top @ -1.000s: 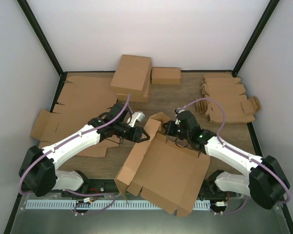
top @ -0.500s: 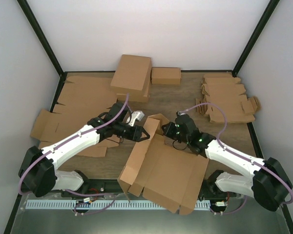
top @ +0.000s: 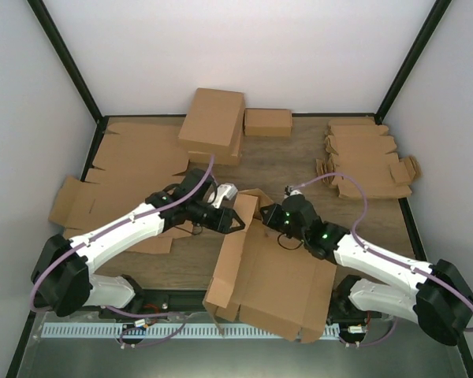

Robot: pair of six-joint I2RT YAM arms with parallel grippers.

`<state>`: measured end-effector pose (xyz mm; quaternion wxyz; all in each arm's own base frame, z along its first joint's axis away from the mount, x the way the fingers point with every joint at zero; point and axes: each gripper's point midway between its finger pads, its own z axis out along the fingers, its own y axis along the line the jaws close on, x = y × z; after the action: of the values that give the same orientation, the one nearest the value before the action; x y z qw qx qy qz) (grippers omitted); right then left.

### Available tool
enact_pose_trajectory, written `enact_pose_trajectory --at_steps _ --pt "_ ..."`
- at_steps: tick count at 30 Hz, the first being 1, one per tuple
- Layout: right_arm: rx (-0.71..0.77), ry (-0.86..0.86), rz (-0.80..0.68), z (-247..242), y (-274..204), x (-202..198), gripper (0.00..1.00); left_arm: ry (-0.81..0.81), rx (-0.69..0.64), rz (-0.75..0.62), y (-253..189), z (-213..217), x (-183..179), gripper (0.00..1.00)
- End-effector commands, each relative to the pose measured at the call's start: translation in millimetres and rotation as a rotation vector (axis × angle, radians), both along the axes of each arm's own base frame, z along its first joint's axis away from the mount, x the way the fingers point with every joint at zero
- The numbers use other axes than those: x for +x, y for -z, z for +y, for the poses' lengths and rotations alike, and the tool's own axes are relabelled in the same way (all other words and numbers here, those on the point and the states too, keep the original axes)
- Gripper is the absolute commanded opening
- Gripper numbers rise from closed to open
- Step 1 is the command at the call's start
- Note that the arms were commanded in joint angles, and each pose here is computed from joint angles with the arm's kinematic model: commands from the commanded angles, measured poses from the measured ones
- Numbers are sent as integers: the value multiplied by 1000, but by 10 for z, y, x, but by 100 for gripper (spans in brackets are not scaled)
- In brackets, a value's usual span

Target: Fold the paper box

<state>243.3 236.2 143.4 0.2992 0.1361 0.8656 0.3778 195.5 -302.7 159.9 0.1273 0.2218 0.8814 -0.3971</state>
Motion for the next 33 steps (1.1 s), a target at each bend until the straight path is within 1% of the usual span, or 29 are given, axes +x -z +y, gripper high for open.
enact_pose_trajectory --at_steps 1,7,12,15,17,20,22,26,27,28,30,32,33 --pt "39 -249 88 380 117 -514 6 16 1 -29 48 -96 38 51" --pt "-2 -345 -11 330 276 -617 10 35 -18 -47 -55 -110 18 51" --pt "-47 -369 -56 288 245 -618 17 25 -39 -61 -142 -129 50 51" --pt "-79 -396 -88 275 234 -626 26 26 -46 -63 -169 -158 69 51" --pt "-118 -386 -113 217 224 -598 30 27 -42 -63 -167 -169 84 51" --pt "-135 -391 -184 152 121 -595 41 27 -30 -65 -161 -165 98 51" --pt "-145 -368 -228 80 14 -566 47 26 -22 -69 -166 -158 105 51" --pt "-179 -278 -291 -156 -226 -365 54 18 -8 -76 -175 -139 120 51" --pt "-190 -260 -287 -219 -232 -318 58 14 -6 -77 -178 -133 122 51" --pt "-198 -258 -282 -264 -223 -280 60 9 -2 -77 -168 -121 127 51" --pt "-198 -241 -229 -381 -107 -197 61 3 4 -78 -166 -105 122 51" --pt "-161 -262 -172 -424 45 -189 58 1 2 -82 -179 -101 119 51" --pt "-133 -246 -147 -499 107 -138 55 0 1 -83 -185 -96 119 51"
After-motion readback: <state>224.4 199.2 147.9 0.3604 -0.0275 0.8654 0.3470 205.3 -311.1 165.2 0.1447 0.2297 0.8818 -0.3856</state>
